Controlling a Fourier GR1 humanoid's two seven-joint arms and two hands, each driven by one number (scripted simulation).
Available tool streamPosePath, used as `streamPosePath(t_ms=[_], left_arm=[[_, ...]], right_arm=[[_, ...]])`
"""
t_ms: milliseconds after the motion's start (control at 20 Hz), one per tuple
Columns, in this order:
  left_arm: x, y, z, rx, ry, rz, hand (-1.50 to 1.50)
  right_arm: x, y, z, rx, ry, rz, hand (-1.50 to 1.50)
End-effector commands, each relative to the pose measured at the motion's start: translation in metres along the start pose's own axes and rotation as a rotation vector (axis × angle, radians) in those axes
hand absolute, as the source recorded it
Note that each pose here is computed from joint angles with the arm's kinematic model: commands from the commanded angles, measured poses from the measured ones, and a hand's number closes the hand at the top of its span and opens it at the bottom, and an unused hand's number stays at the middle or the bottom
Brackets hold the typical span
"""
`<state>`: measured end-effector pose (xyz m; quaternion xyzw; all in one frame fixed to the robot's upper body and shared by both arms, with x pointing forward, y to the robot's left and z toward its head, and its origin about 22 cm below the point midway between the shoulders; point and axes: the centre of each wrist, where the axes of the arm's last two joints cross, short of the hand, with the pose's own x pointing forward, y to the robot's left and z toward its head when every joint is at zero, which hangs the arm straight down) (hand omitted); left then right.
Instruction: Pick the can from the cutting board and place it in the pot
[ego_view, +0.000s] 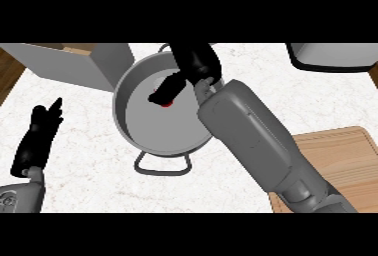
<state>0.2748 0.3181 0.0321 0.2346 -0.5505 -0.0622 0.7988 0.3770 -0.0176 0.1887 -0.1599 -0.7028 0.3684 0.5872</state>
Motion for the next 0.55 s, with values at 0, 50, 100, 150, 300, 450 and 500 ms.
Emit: streamPosePath(t_ms=[0,50,100,150,300,450,500], left_arm=[[-0.001,-0.01,-0.004,-0.005,-0.005,-0.002,0.0],[0.01,0.002,0.002,-0.002,0.012,0.002,0.0],[-0.001,-0.01,0.003,0.003,-0.001,0.004,0.0],[0.007,0.003,0.003,-0.022,-0.002,-0.004,0.0],[-0.01,0.002,0.003,0.004,0.011,0.011,0.0],[-0.005,-0.004,-0.001,0.038,0.03,0.01,0.0],[-0.026,-0.009,0.007,0.01,0.025,-0.002,0.0]], right_arm=[[-0.004,-0.001,-0.002,-0.112,-0.017,-0.202,-1.5],[-0.012,-0.007,-0.005,-0.16,-0.018,-0.238,-1.5],[-0.012,0.001,0.002,-0.196,-0.024,-0.275,-1.5],[-0.016,-0.009,-0.006,-0.255,-0.018,-0.318,-1.5],[-0.044,-0.041,-0.005,-0.309,-0.033,-0.389,-1.5],[-0.042,-0.049,0.001,-0.353,-0.025,-0.44,-1.5],[-0.069,-0.062,-0.002,-0.406,-0.01,-0.433,-1.5]])
